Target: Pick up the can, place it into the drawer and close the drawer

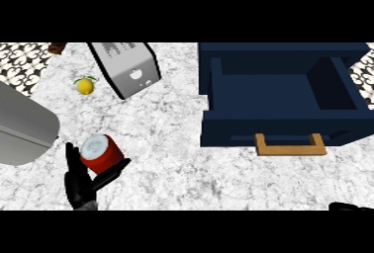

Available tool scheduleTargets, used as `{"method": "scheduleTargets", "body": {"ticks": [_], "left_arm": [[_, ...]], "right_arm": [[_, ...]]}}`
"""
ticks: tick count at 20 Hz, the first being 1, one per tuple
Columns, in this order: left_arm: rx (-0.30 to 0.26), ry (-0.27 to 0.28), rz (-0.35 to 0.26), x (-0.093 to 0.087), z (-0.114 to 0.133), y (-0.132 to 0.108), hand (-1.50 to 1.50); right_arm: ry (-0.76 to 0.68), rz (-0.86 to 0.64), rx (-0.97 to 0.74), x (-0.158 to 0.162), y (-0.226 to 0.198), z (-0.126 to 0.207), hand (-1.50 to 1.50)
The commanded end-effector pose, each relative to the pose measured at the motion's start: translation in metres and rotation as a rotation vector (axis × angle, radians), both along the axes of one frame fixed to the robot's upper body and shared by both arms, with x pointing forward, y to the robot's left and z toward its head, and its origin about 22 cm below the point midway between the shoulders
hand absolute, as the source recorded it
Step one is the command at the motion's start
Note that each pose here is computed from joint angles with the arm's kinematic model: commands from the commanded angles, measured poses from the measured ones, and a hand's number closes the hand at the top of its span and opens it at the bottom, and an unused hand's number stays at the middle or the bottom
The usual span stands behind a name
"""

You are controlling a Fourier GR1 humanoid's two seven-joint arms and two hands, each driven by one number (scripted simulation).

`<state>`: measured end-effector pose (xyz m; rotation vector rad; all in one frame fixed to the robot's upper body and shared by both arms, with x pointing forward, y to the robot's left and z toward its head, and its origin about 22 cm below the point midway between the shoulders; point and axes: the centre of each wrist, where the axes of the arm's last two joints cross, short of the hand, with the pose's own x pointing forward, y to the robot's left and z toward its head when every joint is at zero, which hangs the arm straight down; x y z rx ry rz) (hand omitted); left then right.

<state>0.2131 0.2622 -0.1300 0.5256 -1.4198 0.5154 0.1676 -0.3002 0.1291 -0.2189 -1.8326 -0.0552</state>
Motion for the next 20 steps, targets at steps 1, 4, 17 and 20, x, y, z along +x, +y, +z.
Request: {"method": "scheduleTargets", "body": {"ticks": [1,4,17,20], "left_arm": [[-0.009,0.003,-0.066,0.009,-0.005,0.005,-1.5],[-0.033,-0.002,-0.112,0.017,-0.012,0.016,-1.5],[-0.067,-0.115,-0.269,0.053,-0.007,0.001,1.5],[-0.057,-0.11,-0.475,0.083,0.019,-0.014,1.5]], "right_arm": [[0.003,0.008,0.007,-0.008,-0.01,0.005,-1.5],[-0.008,0.0,-0.001,0.002,0.012,0.005,-1.5],[-0.039,-0.015,-0.012,-0.014,0.001,0.014,-1.5],[-0.046,-0.004,-0.028,-0.015,0.008,0.024,-1.5]]}}
